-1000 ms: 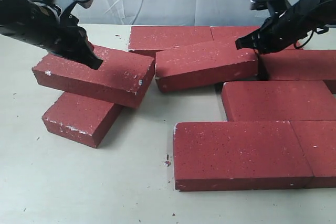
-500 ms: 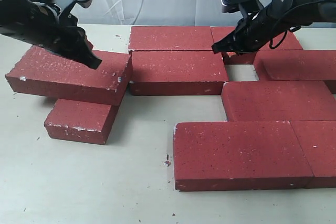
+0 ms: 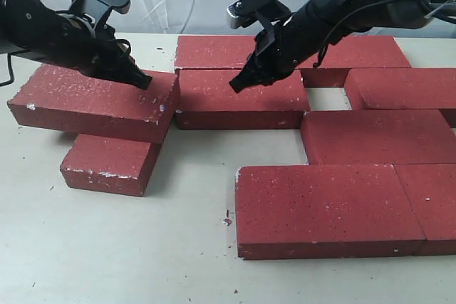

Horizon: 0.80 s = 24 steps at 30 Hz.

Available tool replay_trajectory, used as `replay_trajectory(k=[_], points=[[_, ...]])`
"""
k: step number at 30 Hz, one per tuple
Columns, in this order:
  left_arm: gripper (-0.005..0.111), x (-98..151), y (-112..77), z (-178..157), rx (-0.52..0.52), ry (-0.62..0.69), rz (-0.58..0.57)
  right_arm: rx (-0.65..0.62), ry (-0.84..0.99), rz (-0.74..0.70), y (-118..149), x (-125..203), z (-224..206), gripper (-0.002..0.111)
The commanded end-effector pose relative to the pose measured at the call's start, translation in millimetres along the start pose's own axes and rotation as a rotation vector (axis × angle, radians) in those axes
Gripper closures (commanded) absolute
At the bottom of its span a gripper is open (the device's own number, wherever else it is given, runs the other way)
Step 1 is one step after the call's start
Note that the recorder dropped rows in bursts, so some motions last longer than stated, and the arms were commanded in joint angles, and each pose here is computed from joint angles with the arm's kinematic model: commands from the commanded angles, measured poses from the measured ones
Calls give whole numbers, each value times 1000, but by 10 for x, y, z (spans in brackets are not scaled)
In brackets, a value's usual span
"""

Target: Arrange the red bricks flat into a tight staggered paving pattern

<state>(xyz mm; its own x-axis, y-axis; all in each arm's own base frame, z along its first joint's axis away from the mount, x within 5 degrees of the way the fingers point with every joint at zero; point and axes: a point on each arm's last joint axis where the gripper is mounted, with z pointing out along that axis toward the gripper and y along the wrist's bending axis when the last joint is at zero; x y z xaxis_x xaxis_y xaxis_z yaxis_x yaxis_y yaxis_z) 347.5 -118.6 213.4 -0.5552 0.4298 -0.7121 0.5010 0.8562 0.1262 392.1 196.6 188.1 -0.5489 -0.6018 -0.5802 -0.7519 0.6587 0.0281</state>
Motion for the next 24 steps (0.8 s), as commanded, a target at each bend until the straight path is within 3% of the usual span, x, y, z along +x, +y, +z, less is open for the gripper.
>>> replay_trajectory(k=[1,6,9,13,18,24], points=[[107,-1,-1,10,1,-4,-21,-3,-30,-31,89,-76,-15,109],[107,-58,-196,-48,92,56,82,-48,-27,0,182,-76,66,109],[107,-87,-213,-209,137,116,138,-131,11,-78,377,-79,149,109],[107,-9,87,-457,95,156,66,-157,21,-110,495,-155,247,109],[107,251,600,-784,-44,148,-95,-263,74,-76,600,-182,360,109],[107,574,1056,-1085,-226,93,-268,-279,122,-40,709,-171,627,109]])
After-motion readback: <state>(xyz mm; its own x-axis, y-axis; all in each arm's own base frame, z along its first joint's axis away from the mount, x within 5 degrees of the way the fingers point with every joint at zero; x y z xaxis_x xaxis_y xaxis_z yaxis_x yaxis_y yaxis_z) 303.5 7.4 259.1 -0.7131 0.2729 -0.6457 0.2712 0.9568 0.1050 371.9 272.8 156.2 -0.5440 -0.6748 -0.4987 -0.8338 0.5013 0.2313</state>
